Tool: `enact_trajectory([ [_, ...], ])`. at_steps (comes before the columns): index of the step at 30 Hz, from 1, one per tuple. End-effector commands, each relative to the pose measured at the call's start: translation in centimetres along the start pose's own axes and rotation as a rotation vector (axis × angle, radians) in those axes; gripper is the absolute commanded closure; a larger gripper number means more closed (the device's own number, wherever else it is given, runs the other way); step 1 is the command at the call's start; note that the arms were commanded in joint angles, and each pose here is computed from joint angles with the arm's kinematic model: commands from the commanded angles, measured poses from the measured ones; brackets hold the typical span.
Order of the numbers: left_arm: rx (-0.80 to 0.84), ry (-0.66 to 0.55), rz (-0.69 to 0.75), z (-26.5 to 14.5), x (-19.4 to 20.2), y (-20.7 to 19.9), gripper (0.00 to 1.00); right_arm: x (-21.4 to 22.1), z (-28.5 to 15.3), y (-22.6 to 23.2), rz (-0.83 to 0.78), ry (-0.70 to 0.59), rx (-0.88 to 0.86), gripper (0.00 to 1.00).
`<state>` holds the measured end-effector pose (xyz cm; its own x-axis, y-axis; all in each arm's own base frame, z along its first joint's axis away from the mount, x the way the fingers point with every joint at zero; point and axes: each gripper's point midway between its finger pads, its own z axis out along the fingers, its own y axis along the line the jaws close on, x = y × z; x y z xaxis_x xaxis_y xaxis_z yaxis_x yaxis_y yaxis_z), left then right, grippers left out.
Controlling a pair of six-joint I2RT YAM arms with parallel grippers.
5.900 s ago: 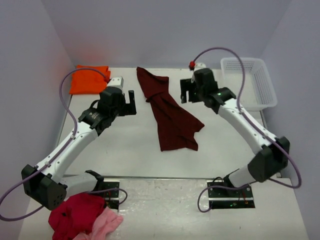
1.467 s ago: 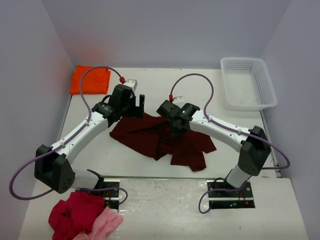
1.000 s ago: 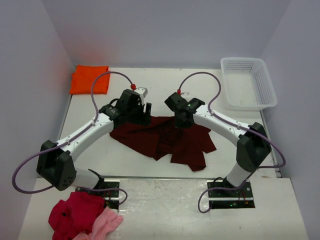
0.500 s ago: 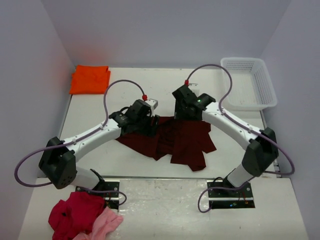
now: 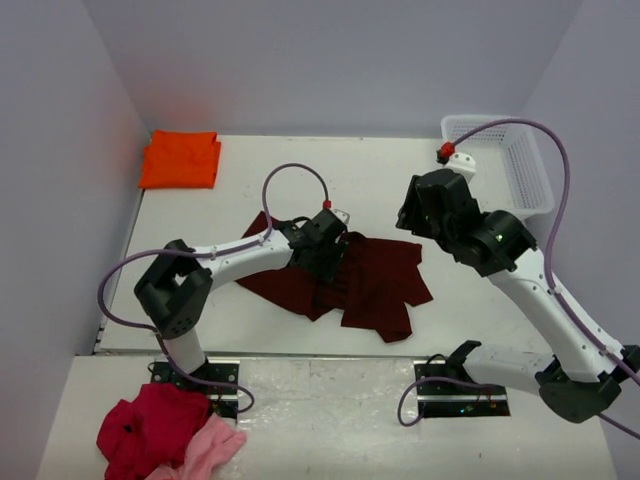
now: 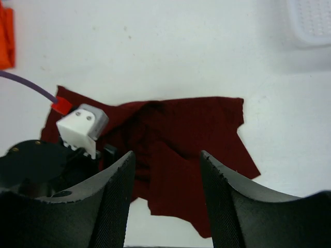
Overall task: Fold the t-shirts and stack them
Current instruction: Flatten out the tshirt
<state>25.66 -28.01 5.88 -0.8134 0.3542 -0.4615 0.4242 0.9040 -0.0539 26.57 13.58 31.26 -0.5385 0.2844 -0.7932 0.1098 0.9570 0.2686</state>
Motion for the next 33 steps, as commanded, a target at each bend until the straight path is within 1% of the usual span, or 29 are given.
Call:
enact_trajectory([
  [1,-0.037,-0.055,-0.029,-0.3,-2.6,-0.6,0.35,2.7,1.3,-1.9,-0.066,0.071,0.084,0.46],
  [2,-0.053,-0.061,-0.03,-0.3,-3.0,-0.5,0.35,3.2,1.4,-2.2,-0.07,0.078,0.087,0.46],
  [3,-0.076,-0.043,-0.026,0.1,-2.7,-0.2,0.36,3.1,0.9,-2.3,-0.064,0.069,0.073,0.46],
  [6,-0.112,-0.043,-0.029,0.4,-2.9,0.3,0.37,3.0,0.4,-2.4,-0.055,0.05,0.047,0.46],
  [8,-0.117,-0.043,-0.033,0.5,-2.9,0.3,0.42,3.0,0.3,-2.7,-0.054,0.045,0.05,0.46],
  [20,-0.211,0.002,-0.053,1.5,-0.9,2.0,0.47,2.9,0.0,-2.7,-0.054,0.041,0.039,0.46],
  [21,-0.22,0.007,-0.051,1.7,-0.7,2.2,0.48,3.0,0.0,-2.7,-0.053,0.041,0.037,0.46],
  [23,-0.228,0.011,-0.052,2.0,-0.6,2.3,0.54,3.1,0.0,-2.7,-0.051,0.043,0.039,0.46],
  [28,-0.223,0.022,-0.053,2.5,-0.4,2.1,0.57,3.2,-0.1,-3.0,-0.052,0.037,0.042,0.45],
  [30,-0.217,0.025,-0.052,2.5,-0.4,2.0,0.57,3.1,-0.3,-3.1,-0.052,0.033,0.04,0.45],
  [33,-0.212,0.031,-0.052,2.5,-0.3,1.9,0.54,2.8,-0.4,-3.0,-0.047,0.024,0.037,0.45],
])
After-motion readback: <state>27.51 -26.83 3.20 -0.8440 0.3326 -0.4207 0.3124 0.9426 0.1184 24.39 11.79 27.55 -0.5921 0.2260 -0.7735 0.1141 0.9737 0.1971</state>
